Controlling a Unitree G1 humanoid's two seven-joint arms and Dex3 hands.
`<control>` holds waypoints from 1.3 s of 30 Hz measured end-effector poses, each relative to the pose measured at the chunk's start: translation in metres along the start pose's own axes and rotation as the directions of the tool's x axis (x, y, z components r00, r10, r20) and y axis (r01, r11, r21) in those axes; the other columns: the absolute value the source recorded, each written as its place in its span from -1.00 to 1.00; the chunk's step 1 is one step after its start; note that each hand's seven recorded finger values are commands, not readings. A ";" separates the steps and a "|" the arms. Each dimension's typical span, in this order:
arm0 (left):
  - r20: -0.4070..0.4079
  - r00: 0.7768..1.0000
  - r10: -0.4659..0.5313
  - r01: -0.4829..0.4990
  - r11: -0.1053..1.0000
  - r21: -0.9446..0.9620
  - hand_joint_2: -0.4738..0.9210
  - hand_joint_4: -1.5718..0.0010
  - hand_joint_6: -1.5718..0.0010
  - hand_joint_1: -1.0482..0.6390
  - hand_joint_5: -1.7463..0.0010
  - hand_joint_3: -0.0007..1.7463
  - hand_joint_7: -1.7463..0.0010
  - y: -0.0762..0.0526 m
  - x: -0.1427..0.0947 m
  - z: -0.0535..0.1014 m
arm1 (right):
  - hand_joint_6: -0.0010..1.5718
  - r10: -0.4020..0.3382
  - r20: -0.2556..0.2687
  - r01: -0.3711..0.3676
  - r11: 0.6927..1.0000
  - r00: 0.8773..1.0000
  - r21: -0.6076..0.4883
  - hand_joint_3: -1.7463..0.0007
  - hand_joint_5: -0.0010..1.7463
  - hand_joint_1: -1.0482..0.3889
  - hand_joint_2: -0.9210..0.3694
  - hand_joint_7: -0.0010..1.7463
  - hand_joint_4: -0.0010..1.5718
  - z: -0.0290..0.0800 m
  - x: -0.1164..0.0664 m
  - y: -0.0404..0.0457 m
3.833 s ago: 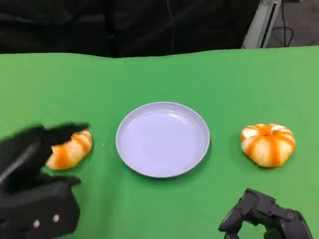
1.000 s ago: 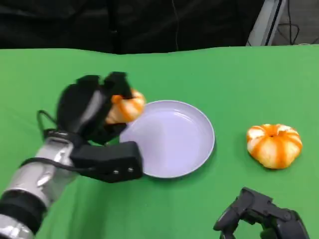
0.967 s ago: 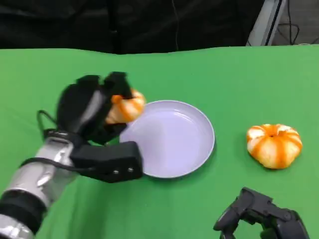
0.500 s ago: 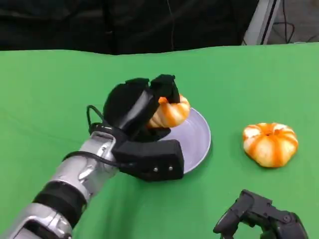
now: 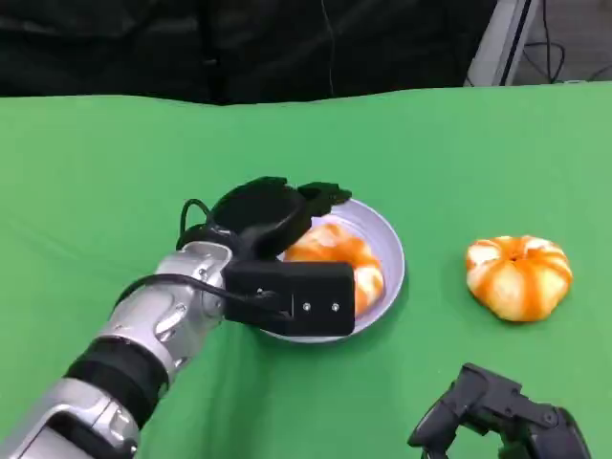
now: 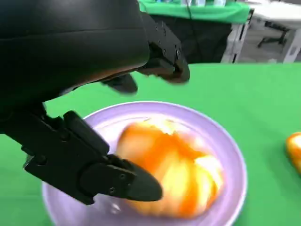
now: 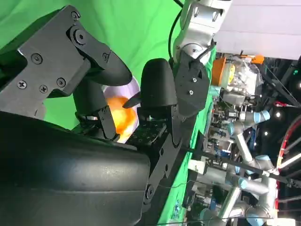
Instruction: Grasp the bread from the table and place it into the plate.
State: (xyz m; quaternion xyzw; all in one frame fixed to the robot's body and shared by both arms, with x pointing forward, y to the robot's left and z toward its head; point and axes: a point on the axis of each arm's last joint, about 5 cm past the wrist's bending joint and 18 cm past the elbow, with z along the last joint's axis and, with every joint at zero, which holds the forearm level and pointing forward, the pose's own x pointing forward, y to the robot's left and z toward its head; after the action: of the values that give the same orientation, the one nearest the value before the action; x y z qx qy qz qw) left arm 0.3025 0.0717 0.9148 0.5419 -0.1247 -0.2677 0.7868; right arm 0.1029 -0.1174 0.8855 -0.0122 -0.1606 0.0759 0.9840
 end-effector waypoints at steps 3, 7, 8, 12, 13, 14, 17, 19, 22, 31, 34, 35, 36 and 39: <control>-0.001 1.000 -0.007 0.007 1.000 0.009 1.00 1.00 0.97 -0.92 0.97 -0.56 0.98 0.002 0.000 0.001 | 0.00 0.000 0.001 0.000 1.000 1.000 0.000 -0.55 0.84 0.37 -0.06 0.54 -0.08 0.000 0.000 0.0000; 0.004 0.998 -0.056 0.056 0.998 0.014 1.00 1.00 1.00 -1.00 1.00 -0.41 1.00 0.008 -0.001 0.001 | -0.01 0.001 0.001 -0.001 1.000 1.000 0.007 -0.55 0.85 0.37 -0.06 0.54 -0.09 0.000 0.000 -0.0007; 0.006 0.998 -0.063 0.063 0.998 0.013 1.00 1.00 1.00 -1.00 1.00 -0.41 1.00 0.009 -0.002 0.001 | -0.01 -0.001 0.001 0.001 1.000 1.000 0.011 -0.55 0.85 0.37 -0.05 0.55 -0.09 0.000 0.000 -0.0010; 0.025 0.998 -0.057 0.058 0.998 -0.029 1.00 1.00 0.98 -0.95 1.00 -0.43 0.99 0.016 -0.011 -0.004 | -0.01 -0.001 0.000 0.001 1.000 1.000 0.010 -0.55 0.85 0.38 -0.07 0.55 -0.10 0.000 0.000 -0.0015; 0.031 0.998 -0.050 0.051 0.998 -0.043 1.00 1.00 0.98 -0.94 1.00 -0.43 0.99 0.017 -0.014 -0.005 | -0.01 0.000 -0.001 0.000 1.000 1.000 0.011 -0.55 0.86 0.38 -0.07 0.55 -0.10 0.000 0.000 -0.0016; 0.034 0.998 -0.043 0.045 0.997 -0.058 1.00 0.99 0.97 -0.93 1.00 -0.44 0.99 0.018 -0.018 -0.007 | -0.02 -0.001 -0.001 0.001 1.000 1.000 0.011 -0.54 0.86 0.38 -0.08 0.55 -0.10 0.000 0.000 -0.0017; 0.036 0.999 -0.026 0.029 0.995 -0.094 1.00 0.92 0.90 -0.84 0.96 -0.53 0.96 0.018 -0.029 -0.013 | -0.02 0.001 0.000 -0.001 1.000 1.000 0.012 -0.53 0.86 0.37 -0.08 0.56 -0.10 0.000 0.000 -0.0019; 0.044 0.999 0.012 -0.006 0.990 -0.140 1.00 0.85 0.84 -0.79 0.92 -0.58 0.94 0.020 -0.040 -0.016 | -0.02 0.003 0.000 -0.003 1.000 1.000 0.012 -0.53 0.86 0.37 -0.09 0.56 -0.10 -0.001 0.000 -0.0019; 0.068 0.995 0.078 -0.063 0.977 -0.202 1.00 0.75 0.76 -0.74 0.86 -0.62 0.91 0.025 -0.055 -0.020 | -0.03 0.005 0.000 -0.005 1.000 1.000 0.013 -0.53 0.86 0.37 -0.09 0.57 -0.10 -0.001 0.000 -0.0019; 0.089 0.950 0.299 -0.243 0.890 -0.386 1.00 0.18 0.05 -0.26 0.26 -0.88 0.80 0.028 -0.102 -0.030 | -0.03 0.009 -0.004 -0.009 1.000 1.000 0.017 -0.53 0.87 0.36 -0.10 0.57 -0.10 -0.001 0.000 -0.0018; 0.070 0.926 0.370 -0.290 0.819 -0.495 1.00 0.06 -0.09 -0.12 0.15 -0.91 0.78 0.021 -0.118 -0.031 | -0.03 0.006 -0.005 -0.006 1.000 1.000 0.020 -0.53 0.87 0.34 -0.09 0.57 -0.10 -0.001 -0.001 -0.0021; 0.062 0.922 0.382 -0.298 0.804 -0.515 1.00 0.00 -0.16 -0.03 0.10 -0.90 0.75 0.018 -0.122 -0.031 | -0.03 0.007 -0.004 -0.007 1.000 1.000 0.021 -0.53 0.87 0.34 -0.09 0.57 -0.10 -0.001 0.000 -0.0021; 0.051 0.914 0.402 -0.314 0.782 -0.539 1.00 -0.04 -0.22 0.04 0.02 -0.88 0.73 0.014 -0.127 -0.031 | -0.03 0.008 -0.002 -0.008 1.000 1.000 0.021 -0.53 0.87 0.34 -0.09 0.57 -0.10 -0.001 0.000 -0.0020; 0.014 0.877 0.481 -0.371 0.695 -0.616 0.81 -0.10 -0.35 0.26 -0.30 -0.53 0.48 0.003 -0.143 -0.029 | -0.03 0.007 -0.001 -0.007 1.000 1.000 0.021 -0.53 0.86 0.33 -0.09 0.57 -0.09 -0.001 0.000 -0.0022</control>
State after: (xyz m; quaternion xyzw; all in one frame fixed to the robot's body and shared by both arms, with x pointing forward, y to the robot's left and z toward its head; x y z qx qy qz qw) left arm 0.1997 0.1749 0.9196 0.1974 -0.2249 -0.1491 0.9425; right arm 0.1037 -0.1196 0.8847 -0.0023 -0.1590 0.0813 0.9839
